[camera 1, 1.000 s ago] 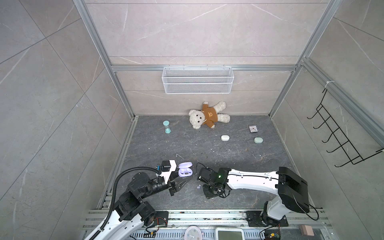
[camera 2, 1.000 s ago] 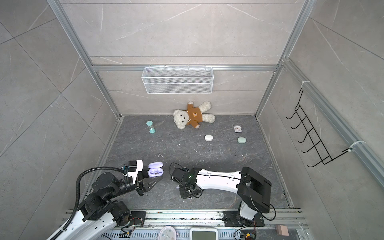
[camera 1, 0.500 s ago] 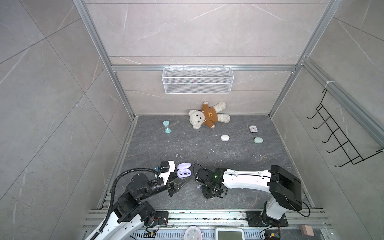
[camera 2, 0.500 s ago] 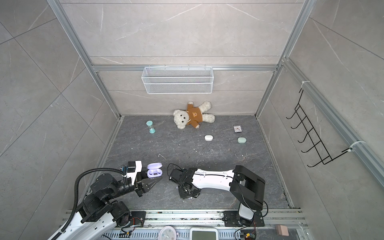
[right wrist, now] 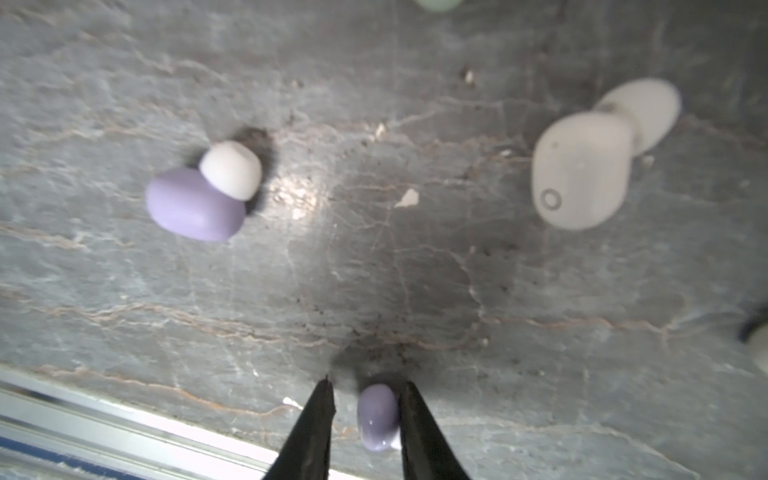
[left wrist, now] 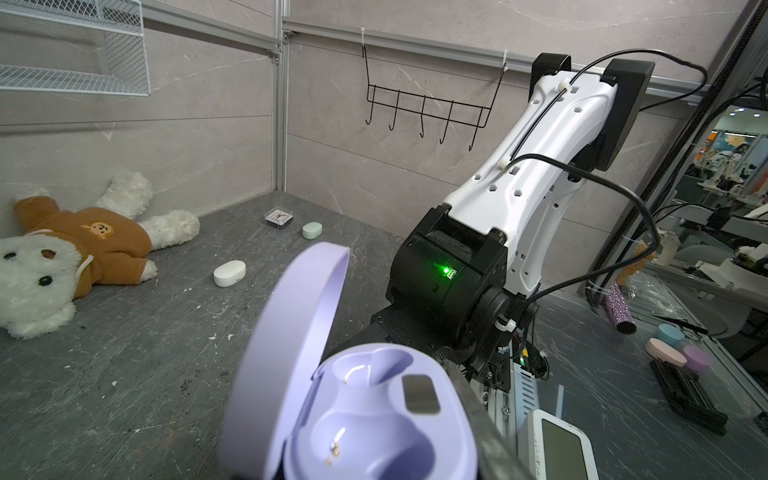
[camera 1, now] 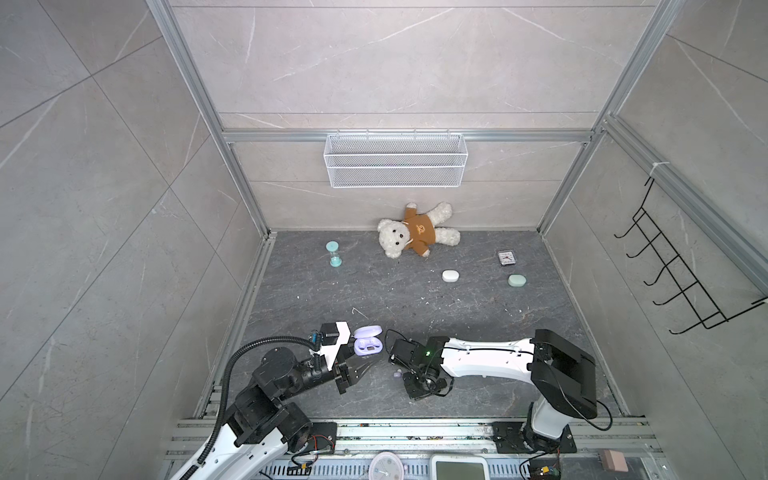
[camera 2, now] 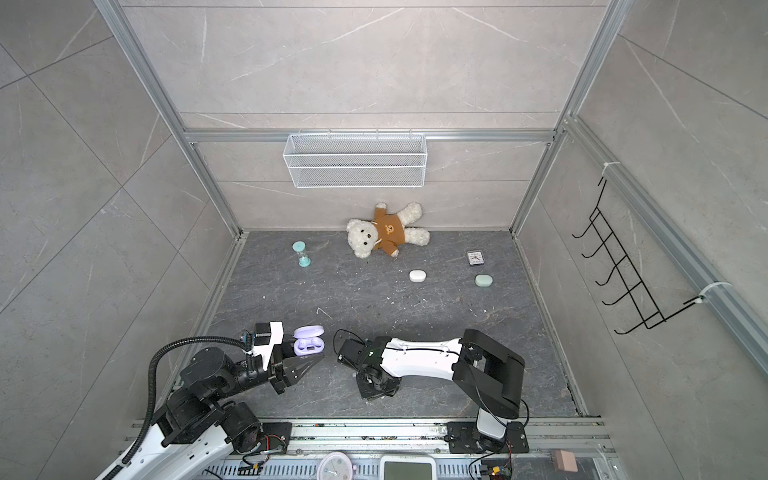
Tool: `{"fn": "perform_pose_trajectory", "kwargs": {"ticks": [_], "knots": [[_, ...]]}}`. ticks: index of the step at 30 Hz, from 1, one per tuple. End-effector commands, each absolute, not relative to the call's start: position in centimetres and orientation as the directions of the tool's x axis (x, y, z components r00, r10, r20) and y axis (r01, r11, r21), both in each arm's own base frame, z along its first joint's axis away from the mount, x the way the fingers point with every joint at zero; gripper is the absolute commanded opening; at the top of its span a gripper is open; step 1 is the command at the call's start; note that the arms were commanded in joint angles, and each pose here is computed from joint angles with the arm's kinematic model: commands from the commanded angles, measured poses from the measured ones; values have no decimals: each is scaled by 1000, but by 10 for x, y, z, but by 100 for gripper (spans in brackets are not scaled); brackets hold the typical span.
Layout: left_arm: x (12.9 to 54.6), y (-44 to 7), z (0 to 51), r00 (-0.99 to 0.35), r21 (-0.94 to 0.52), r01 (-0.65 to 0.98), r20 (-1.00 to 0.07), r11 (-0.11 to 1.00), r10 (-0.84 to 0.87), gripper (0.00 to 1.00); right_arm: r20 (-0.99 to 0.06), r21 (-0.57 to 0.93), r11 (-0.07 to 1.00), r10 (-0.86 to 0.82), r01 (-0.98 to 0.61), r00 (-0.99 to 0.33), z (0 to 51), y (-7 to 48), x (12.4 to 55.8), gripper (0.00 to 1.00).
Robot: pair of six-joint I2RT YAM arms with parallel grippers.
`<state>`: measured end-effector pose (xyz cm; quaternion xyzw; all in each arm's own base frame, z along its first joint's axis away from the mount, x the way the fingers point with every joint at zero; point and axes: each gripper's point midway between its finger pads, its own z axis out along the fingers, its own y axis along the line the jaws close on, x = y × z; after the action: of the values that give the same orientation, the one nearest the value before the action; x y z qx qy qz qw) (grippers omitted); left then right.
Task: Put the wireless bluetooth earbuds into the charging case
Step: 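Close the right gripper on the small lavender earbud, then lift the earbud toward the case while the left gripper raises the case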
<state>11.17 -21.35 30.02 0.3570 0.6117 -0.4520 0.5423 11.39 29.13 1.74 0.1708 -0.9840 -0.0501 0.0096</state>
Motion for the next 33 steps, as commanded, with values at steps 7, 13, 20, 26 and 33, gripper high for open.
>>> {"fn": "perform_pose_trajectory", "kwargs": {"ticks": [7,13,20,26,33], "knots": [[110,-209,319,-139,-164,926,-985,341,-98,15,38,59,938,-344,-342,-938,14,285,109,30],[110,-208,319,-137,-163,925,-986,343,-98,14,42,56,943,-330,-328,-943,9,282,108,28],[110,-209,318,-140,-164,925,-986,343,-96,14,33,52,947,-318,-316,-948,9,280,109,23],[112,-211,316,-149,-173,924,-984,340,-98,15,14,50,950,-309,-308,-951,14,278,111,20],[117,-217,315,-157,-183,925,-982,334,-104,14,-34,58,956,-285,-286,-958,31,270,121,20]]}}
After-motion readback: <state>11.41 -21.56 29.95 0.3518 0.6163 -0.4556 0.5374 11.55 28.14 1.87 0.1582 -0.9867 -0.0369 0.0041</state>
